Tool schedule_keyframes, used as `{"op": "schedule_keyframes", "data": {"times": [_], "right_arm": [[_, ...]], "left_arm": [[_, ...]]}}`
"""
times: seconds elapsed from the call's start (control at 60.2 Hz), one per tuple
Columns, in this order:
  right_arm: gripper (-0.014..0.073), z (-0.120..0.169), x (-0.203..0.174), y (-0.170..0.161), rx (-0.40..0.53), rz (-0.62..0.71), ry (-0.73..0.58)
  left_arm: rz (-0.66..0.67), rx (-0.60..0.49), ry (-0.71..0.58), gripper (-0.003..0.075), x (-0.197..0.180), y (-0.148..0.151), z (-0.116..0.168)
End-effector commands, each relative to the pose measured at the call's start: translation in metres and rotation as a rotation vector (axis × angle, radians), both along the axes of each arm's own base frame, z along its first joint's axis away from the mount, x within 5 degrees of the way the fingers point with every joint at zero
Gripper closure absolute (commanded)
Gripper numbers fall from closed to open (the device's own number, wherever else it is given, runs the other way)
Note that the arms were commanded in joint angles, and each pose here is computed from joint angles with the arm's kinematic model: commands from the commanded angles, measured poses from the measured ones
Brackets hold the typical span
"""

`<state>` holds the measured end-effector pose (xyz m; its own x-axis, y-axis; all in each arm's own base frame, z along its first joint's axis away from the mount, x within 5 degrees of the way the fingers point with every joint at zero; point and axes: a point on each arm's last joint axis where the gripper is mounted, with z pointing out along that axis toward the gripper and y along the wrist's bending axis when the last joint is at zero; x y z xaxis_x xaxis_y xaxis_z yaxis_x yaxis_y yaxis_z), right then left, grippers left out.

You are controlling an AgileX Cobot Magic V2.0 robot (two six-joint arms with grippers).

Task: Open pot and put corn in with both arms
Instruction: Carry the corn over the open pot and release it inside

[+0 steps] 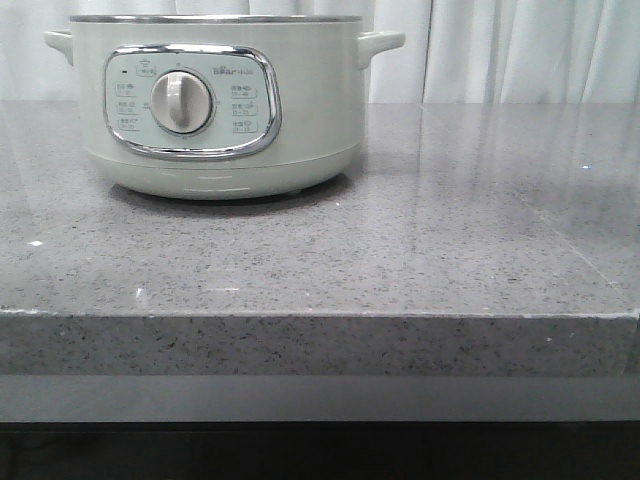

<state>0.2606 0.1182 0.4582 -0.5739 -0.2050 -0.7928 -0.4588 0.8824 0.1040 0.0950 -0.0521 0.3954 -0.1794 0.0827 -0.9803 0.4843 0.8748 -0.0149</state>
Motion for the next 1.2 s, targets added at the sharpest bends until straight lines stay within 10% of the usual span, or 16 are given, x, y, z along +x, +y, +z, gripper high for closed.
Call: {"op": "schedule_keyframes", "data": {"times": [0.0,1.18], "right_arm": [[0.0327,0.023,-0.004,0.007,0.079,0.023,-0.146],[0.0327,-0.054,0.119,0.140,-0.054,0.208,-0.132]], "left_arm": [[0.007,-0.092,-0.158,0.0513,-0.002,0.002,0.025],[0.007,-0.092,-0.158,0.0513,-0.002,0.002,0.025]]}}
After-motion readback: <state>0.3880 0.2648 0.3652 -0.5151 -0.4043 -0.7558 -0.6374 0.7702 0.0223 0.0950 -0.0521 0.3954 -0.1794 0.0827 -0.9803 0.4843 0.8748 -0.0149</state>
